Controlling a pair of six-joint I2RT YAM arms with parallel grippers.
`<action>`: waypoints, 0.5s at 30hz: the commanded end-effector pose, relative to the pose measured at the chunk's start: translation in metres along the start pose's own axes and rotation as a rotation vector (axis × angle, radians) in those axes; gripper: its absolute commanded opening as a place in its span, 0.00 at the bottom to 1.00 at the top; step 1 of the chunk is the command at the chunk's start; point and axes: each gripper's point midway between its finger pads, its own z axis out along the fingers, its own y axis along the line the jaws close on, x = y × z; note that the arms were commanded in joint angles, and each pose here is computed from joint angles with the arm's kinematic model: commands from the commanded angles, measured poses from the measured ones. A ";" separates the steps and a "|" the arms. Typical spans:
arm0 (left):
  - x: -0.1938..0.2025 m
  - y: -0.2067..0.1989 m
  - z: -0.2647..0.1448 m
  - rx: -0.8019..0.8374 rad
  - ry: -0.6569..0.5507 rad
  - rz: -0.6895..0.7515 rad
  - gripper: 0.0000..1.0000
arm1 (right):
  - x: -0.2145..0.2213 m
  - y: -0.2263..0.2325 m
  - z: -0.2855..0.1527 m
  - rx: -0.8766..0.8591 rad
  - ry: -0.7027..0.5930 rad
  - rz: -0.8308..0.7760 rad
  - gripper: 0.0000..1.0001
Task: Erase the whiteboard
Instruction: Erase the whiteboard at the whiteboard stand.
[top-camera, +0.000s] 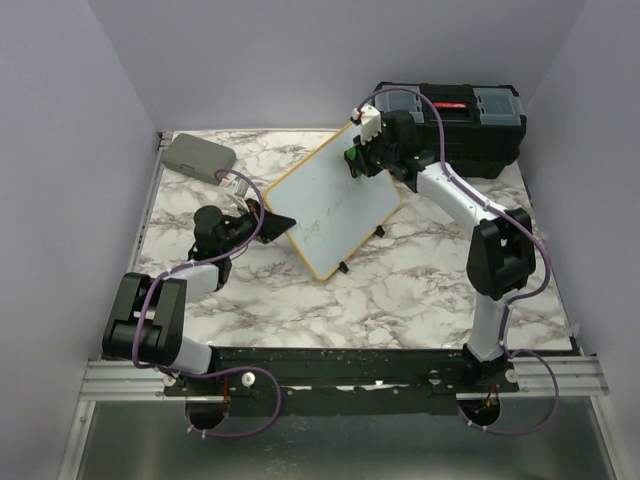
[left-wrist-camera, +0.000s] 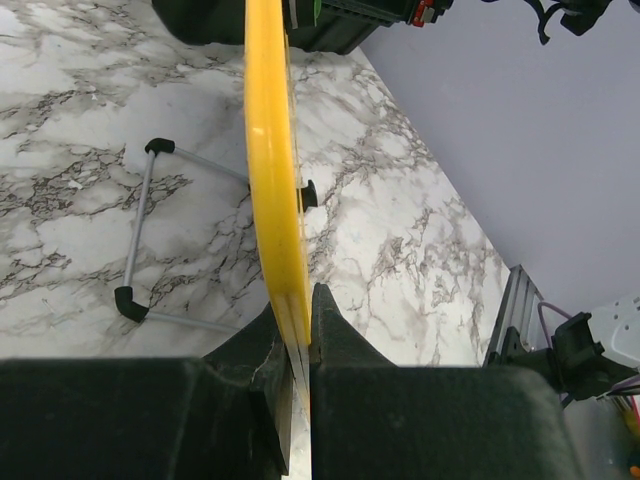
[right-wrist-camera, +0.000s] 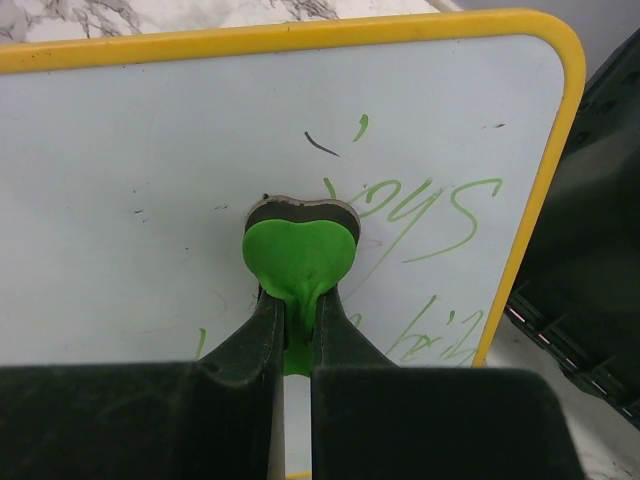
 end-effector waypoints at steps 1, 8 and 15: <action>0.014 -0.021 0.002 0.124 0.080 0.078 0.00 | 0.033 0.020 0.006 -0.082 0.085 0.021 0.01; 0.014 -0.021 0.002 0.124 0.081 0.078 0.00 | -0.005 0.017 0.012 -0.096 0.024 0.028 0.01; 0.014 -0.022 0.001 0.126 0.083 0.081 0.00 | -0.033 0.002 0.021 -0.049 -0.011 0.023 0.01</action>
